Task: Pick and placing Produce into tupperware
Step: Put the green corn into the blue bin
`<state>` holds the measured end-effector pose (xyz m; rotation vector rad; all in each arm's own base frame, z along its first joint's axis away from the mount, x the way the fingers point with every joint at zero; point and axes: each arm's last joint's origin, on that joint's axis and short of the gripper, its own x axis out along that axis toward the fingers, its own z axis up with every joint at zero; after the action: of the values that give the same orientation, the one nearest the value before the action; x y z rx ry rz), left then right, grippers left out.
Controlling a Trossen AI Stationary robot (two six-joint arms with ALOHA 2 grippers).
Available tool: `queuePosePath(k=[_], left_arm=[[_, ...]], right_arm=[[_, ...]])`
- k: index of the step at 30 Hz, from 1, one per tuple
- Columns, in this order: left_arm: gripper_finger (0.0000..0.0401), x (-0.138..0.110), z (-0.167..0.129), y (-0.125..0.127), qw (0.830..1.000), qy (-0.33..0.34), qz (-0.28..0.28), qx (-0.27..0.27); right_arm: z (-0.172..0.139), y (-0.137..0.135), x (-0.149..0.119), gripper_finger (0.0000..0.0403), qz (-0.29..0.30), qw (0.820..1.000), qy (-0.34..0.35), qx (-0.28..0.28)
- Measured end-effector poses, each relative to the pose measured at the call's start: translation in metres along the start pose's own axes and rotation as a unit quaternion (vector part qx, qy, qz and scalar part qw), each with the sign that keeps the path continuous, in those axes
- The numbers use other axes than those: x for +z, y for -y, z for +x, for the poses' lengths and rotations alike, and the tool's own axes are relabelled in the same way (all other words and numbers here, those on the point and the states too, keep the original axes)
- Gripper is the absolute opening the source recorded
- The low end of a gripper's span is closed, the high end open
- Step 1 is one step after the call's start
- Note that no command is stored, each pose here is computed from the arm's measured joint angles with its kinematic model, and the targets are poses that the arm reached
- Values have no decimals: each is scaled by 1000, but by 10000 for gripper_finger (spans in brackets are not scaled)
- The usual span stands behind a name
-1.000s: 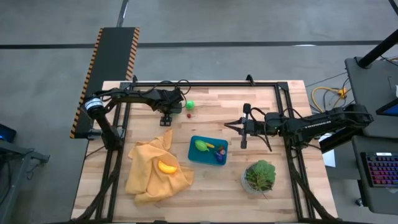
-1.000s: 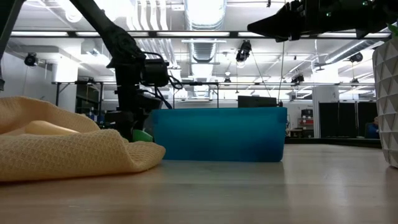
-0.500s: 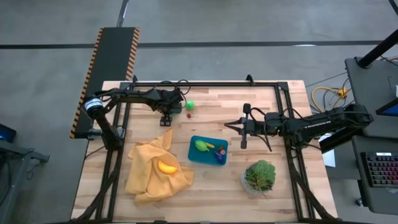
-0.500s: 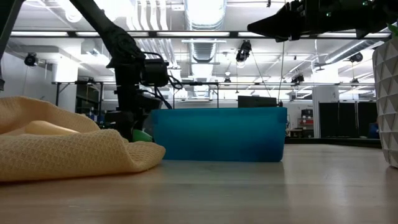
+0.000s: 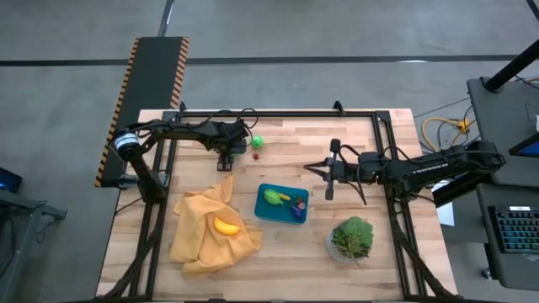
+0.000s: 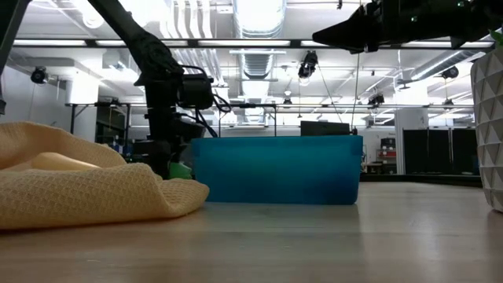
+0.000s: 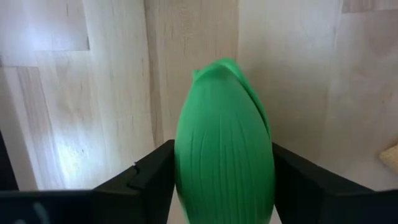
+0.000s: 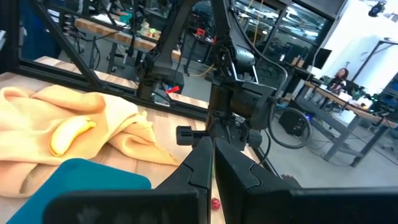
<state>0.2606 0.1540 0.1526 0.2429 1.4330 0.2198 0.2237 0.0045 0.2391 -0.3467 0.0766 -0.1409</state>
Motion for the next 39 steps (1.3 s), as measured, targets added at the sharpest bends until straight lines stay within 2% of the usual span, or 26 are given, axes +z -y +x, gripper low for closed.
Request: queuePosePath(k=[7, 14, 19, 25, 29, 39], left_arm=[[201, 0, -2, 0, 1000, 3, -2, 2], [201, 5, -12, -5, 999, 26, -33, 10], [201, 11, -24, -7, 995, 71, -62, -18], [201, 15, -44, -8, 984, 139, -92, -60], [201, 23, -60, -7, 968, 203, -130, -67], [201, 59, -86, 34, 942, 310, -79, -100]], right_arm=[[0, 0, 0, 9, 0, 1000, -3, -7], [0, 1, 0, 9, -4, 1000, -2, -8], [0, 1, 0, 9, -4, 1000, -5, -15], [0, 2, -1, 9, 0, 999, -15, -38], [0, 2, -1, 9, 0, 999, -17, -44], [0, 2, -1, 9, 0, 999, -19, -44]])
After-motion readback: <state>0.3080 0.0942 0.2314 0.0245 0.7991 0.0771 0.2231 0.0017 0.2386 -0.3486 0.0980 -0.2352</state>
